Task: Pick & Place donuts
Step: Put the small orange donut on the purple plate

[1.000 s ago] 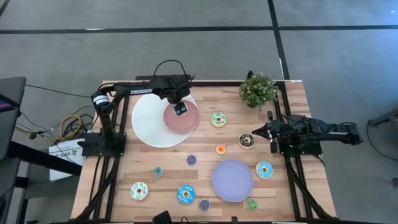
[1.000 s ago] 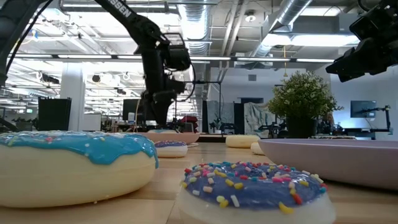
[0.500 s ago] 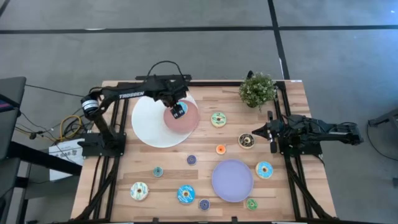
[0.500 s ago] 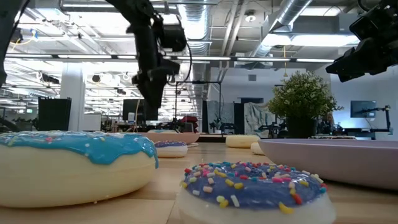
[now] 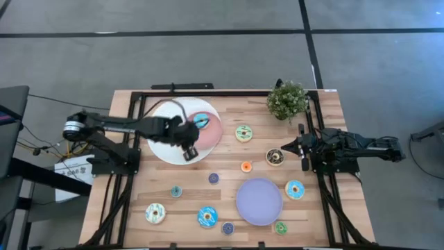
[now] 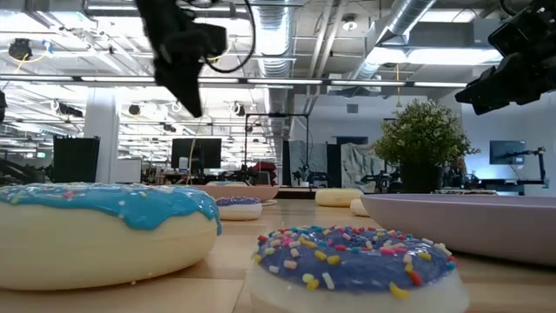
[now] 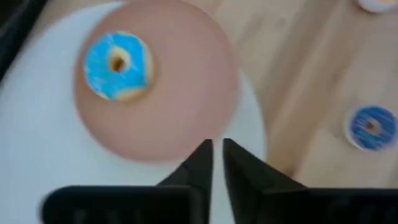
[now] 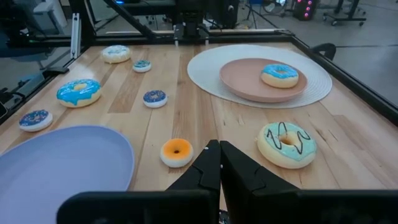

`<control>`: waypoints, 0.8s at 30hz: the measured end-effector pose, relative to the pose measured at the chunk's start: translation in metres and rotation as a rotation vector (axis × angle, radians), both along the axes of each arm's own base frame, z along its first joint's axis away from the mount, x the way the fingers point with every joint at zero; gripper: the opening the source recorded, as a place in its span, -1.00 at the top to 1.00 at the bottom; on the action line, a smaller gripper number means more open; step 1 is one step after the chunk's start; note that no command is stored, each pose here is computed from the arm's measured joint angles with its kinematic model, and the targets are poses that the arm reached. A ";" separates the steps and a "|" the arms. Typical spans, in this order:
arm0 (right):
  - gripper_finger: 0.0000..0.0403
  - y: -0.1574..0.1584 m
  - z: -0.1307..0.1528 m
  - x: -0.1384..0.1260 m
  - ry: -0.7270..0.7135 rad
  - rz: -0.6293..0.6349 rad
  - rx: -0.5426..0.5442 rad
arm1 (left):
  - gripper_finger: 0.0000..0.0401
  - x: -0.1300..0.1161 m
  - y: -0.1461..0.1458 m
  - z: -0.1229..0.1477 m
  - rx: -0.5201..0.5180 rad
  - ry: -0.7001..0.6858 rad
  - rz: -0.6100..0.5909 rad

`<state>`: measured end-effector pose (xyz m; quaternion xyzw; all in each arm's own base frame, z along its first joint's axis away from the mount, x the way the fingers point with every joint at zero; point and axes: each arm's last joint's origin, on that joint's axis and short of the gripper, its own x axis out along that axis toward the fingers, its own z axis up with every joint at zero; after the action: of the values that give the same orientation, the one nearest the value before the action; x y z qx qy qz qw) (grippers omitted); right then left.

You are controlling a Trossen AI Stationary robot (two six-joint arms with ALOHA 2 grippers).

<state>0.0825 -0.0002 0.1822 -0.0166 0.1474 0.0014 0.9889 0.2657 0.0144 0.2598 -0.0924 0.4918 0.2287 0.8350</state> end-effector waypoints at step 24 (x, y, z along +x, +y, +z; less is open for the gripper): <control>1.00 0.000 0.004 0.001 -0.044 -0.020 0.071 | 0.99 -0.047 -0.075 -0.062 0.110 0.013 -0.208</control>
<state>0.0836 -0.0002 0.1863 0.0202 0.1257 -0.0037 0.9919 0.2190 -0.0603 0.1982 0.0066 0.4907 0.1681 0.8549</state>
